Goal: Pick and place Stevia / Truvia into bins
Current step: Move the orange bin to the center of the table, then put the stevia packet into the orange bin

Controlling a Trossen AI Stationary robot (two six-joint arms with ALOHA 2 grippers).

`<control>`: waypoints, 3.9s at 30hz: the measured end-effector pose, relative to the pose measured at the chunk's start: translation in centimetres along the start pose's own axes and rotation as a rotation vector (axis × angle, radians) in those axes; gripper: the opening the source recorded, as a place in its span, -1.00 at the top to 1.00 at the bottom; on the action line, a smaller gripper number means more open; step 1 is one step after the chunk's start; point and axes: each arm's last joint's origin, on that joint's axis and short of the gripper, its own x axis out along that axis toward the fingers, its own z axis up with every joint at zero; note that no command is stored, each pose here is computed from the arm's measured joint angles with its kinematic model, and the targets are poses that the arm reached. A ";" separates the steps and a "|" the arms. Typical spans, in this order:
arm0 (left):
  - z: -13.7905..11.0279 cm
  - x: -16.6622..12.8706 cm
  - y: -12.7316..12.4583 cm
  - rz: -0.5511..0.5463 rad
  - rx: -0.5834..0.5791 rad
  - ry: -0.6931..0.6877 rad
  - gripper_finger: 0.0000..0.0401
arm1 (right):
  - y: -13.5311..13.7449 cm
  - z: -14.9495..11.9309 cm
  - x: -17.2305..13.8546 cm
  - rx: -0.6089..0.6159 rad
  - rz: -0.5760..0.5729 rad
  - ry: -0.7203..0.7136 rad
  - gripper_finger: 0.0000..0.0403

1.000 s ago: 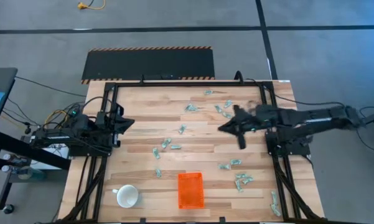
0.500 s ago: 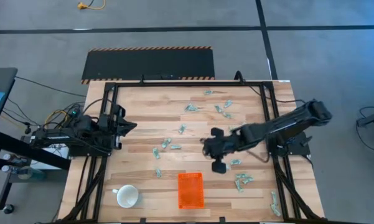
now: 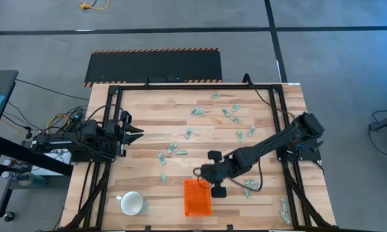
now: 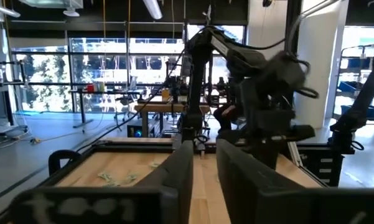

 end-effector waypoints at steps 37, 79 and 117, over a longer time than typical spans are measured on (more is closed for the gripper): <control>-0.2 0.0 0.0 0.013 -0.023 0.024 0.48 | -0.3 1.7 3.1 -0.010 0.032 0.042 0.23; -0.3 0.0 0.2 0.071 0.005 0.035 0.48 | -14.5 1.1 5.0 0.051 -0.171 0.256 0.88; -0.3 0.0 0.1 0.018 0.005 0.035 0.48 | -29.0 -6.9 -7.6 0.863 -0.288 0.326 0.39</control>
